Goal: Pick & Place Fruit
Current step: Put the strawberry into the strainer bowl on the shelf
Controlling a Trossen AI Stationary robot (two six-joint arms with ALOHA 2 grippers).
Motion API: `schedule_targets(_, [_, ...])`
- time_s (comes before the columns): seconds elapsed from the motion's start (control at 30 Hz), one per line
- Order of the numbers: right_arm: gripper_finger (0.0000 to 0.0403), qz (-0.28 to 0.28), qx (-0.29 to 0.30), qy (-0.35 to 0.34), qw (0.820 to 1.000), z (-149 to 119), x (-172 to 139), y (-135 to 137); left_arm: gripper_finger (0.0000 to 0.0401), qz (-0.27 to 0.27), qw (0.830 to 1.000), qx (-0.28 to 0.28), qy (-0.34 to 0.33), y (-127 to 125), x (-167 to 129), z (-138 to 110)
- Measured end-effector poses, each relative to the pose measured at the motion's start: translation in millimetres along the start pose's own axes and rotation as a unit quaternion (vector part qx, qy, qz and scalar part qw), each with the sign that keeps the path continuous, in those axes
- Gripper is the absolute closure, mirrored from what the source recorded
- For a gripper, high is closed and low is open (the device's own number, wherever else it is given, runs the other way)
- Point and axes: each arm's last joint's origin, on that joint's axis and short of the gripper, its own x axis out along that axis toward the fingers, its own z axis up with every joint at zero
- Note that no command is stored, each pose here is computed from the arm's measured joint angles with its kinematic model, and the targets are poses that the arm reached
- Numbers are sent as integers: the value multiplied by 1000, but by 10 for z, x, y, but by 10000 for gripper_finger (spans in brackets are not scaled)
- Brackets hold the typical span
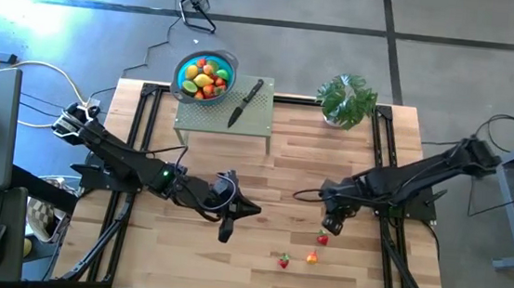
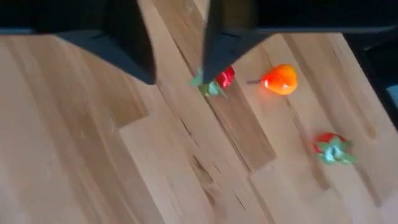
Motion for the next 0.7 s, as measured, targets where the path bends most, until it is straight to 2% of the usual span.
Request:
schedule_targets(0.2, [166,-28,53,39,997,-3,136,-5,386,3,1000,2,5,6,0,-10])
schedule_targets(0.33, [109,-37,74,57,995,-20,206,17,386,3,1000,3,6,6,1,-11])
schedule_targets(0.5, [75,-59,92,73,991,-101,314,88,386,4,1000,3,8,9,1,-15])
schedule_targets(0.7, [70,-57,102,73,991,-218,413,228,386,10,1000,7,16,19,0,-33])
